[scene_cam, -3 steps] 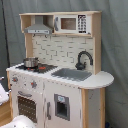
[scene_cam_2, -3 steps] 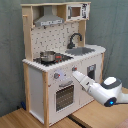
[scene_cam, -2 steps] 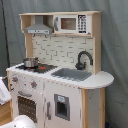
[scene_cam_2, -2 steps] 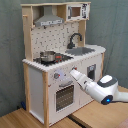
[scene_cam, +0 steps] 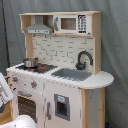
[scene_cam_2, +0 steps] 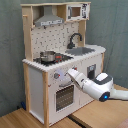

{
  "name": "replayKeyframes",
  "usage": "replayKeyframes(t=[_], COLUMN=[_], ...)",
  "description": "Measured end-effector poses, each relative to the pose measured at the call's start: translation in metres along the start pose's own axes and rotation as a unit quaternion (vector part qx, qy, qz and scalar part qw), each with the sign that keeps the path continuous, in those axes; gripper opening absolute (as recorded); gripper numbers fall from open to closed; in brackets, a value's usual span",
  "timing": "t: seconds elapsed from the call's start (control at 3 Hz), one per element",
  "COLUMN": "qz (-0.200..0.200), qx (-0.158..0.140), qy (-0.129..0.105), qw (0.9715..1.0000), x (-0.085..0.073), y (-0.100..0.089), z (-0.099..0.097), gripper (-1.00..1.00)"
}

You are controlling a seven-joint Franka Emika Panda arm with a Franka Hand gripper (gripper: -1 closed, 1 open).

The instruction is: Play with the kitchen

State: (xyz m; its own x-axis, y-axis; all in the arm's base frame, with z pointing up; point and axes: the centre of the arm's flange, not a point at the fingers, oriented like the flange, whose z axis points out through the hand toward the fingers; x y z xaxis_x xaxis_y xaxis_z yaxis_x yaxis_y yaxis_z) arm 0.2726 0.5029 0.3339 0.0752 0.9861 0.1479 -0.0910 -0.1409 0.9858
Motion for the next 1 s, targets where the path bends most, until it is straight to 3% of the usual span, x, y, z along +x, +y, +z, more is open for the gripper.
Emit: replayKeyframes(t=[0.33,1.0], qz=[0.025,0.079], qx=[0.014,0.037], qy=[0.029,0.063], qw=[0.9992,0.9942], x=[0.011,0.034], y=[-0.001,-0.007], z=[0.008,0.035], gripper=[1.0,1.0])
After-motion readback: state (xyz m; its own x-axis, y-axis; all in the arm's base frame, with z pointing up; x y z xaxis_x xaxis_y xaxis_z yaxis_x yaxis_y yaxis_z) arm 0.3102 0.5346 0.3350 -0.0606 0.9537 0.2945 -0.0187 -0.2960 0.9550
